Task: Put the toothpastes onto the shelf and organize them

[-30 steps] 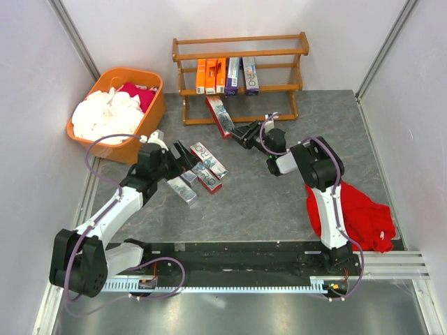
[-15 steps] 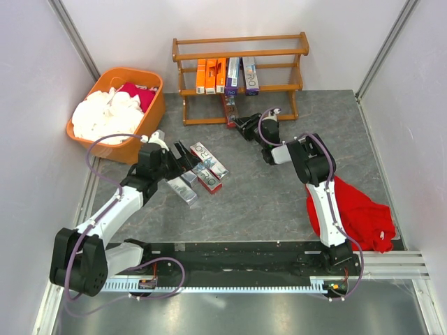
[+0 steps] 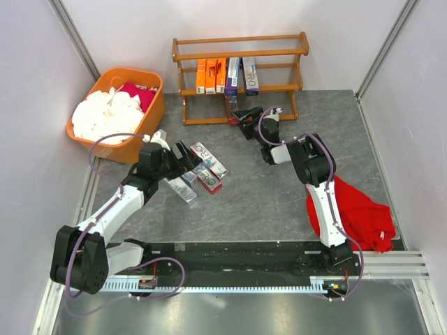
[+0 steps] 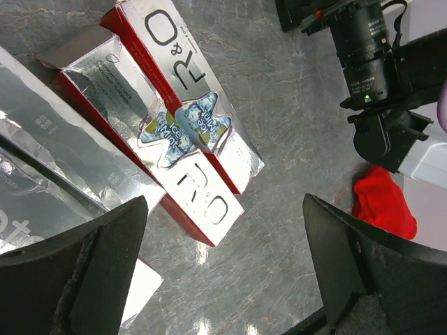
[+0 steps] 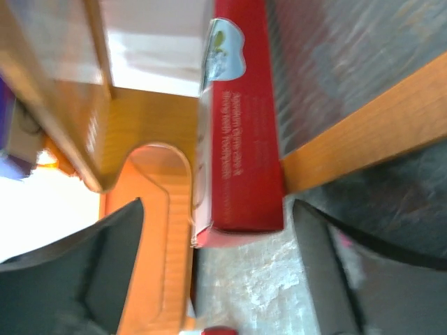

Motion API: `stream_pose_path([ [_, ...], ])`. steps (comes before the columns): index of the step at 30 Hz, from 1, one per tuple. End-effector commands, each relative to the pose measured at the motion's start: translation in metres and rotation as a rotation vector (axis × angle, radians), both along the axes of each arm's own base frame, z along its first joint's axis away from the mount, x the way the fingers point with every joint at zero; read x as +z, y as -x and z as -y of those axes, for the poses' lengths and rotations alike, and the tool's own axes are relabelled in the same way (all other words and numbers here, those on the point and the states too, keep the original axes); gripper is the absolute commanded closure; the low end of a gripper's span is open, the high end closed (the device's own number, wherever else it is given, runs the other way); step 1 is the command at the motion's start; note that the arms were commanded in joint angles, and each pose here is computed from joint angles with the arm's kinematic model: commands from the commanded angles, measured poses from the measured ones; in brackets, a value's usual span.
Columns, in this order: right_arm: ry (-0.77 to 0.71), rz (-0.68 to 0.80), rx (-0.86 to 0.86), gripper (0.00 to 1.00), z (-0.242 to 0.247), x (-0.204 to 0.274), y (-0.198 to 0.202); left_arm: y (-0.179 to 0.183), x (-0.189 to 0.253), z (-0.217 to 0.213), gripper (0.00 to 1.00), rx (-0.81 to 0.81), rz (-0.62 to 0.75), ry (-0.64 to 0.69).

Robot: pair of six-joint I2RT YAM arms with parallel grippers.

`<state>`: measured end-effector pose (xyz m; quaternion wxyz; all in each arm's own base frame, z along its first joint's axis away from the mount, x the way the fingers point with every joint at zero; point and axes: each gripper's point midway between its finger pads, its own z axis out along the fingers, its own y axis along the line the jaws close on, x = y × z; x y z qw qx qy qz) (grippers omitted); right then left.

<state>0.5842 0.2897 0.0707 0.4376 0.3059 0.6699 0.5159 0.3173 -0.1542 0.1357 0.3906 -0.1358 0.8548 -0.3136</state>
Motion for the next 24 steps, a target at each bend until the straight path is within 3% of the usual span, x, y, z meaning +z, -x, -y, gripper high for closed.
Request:
stream_pose_path([
  [1, 0.052, -0.036, 0.024, 0.02, 0.003, -0.016, 0.023, -0.010, 0.018, 0.004, 0.00, -0.026, 0.070, 0.004],
  [12, 0.111, -0.074, 0.184, 0.02, 0.004, -0.027, 0.113, -0.007, 0.018, 0.005, 0.00, -0.034, 0.074, 0.011],
  [20, 0.346, -0.117, 0.371, 0.02, -0.017, -0.045, 0.184, -0.005, 0.013, 0.007, 0.00, -0.044, 0.065, 0.026],
  [24, 0.533, -0.092, 0.453, 0.02, -0.030, -0.053, 0.213, -0.004, 0.013, 0.008, 0.00, -0.049, 0.069, 0.029],
])
